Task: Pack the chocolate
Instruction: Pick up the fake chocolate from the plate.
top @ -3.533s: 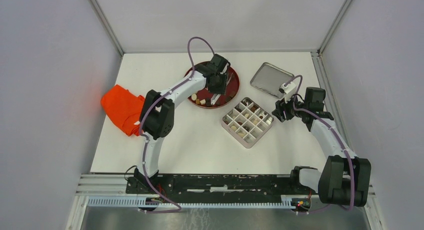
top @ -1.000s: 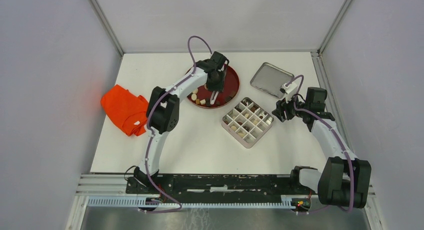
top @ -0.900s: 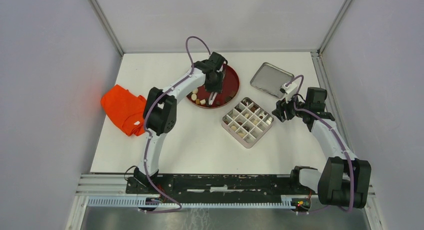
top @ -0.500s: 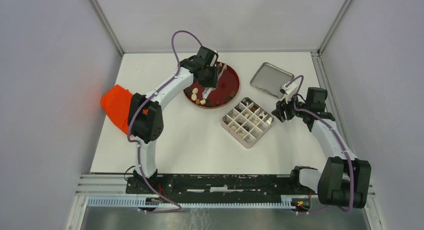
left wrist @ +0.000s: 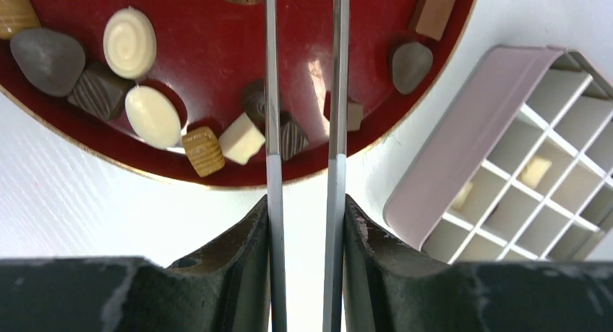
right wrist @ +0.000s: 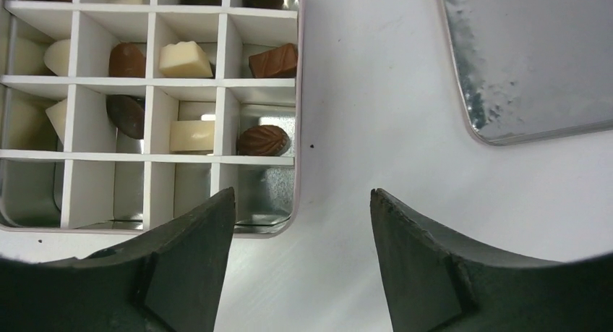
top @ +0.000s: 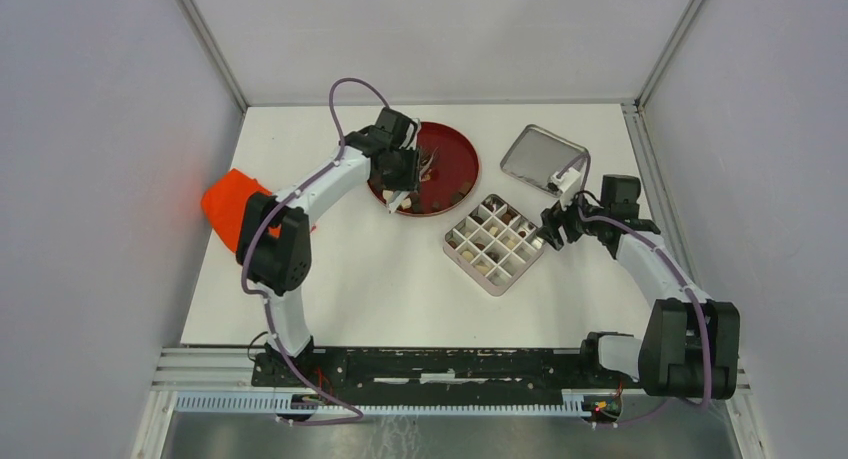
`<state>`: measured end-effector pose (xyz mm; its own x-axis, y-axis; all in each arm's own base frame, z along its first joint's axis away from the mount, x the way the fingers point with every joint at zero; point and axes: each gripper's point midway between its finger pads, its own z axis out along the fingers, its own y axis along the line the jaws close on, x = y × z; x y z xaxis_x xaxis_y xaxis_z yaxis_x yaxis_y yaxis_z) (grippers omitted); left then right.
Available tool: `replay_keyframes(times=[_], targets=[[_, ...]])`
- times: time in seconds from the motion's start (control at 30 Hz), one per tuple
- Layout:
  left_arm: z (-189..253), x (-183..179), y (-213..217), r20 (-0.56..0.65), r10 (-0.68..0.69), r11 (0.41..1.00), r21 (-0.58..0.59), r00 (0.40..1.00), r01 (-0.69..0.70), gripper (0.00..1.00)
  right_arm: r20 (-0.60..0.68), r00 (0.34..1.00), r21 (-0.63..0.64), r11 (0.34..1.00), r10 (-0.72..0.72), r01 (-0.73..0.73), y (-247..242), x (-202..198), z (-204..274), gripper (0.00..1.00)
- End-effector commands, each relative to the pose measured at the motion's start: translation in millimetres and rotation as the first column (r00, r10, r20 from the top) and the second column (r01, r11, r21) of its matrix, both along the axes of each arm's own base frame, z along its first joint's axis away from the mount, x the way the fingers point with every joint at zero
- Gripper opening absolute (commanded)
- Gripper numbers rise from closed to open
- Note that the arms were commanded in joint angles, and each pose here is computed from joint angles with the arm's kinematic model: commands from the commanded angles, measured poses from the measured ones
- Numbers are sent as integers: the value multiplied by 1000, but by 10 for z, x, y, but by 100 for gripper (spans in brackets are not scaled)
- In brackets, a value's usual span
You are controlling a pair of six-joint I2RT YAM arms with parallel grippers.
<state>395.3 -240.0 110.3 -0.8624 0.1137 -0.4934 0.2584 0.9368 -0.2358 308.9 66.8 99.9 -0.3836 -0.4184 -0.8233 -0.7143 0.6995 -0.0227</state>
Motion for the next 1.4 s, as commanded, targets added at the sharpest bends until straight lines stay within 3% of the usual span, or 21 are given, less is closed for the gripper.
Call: replay_keyframes(times=[0.0, 0.5, 1.0, 1.37], targets=[[513, 25, -34, 157, -61, 994, -82, 986, 75, 2, 37, 999, -96, 995, 14, -10, 35, 173, 52, 72], [467, -80, 95, 153, -65, 989, -119, 986, 84, 2, -19, 997, -125, 990, 69, -71, 307, 475, 27, 52], [518, -214, 115, 158, -83, 985, -137, 984, 105, 2, -57, 995, -175, 981, 77, -86, 409, 460, -173, 46], [639, -383, 80, 172, -105, 972, -190, 979, 138, 2, -73, 995, -217, 973, 69, -84, 376, 381, -296, 35]])
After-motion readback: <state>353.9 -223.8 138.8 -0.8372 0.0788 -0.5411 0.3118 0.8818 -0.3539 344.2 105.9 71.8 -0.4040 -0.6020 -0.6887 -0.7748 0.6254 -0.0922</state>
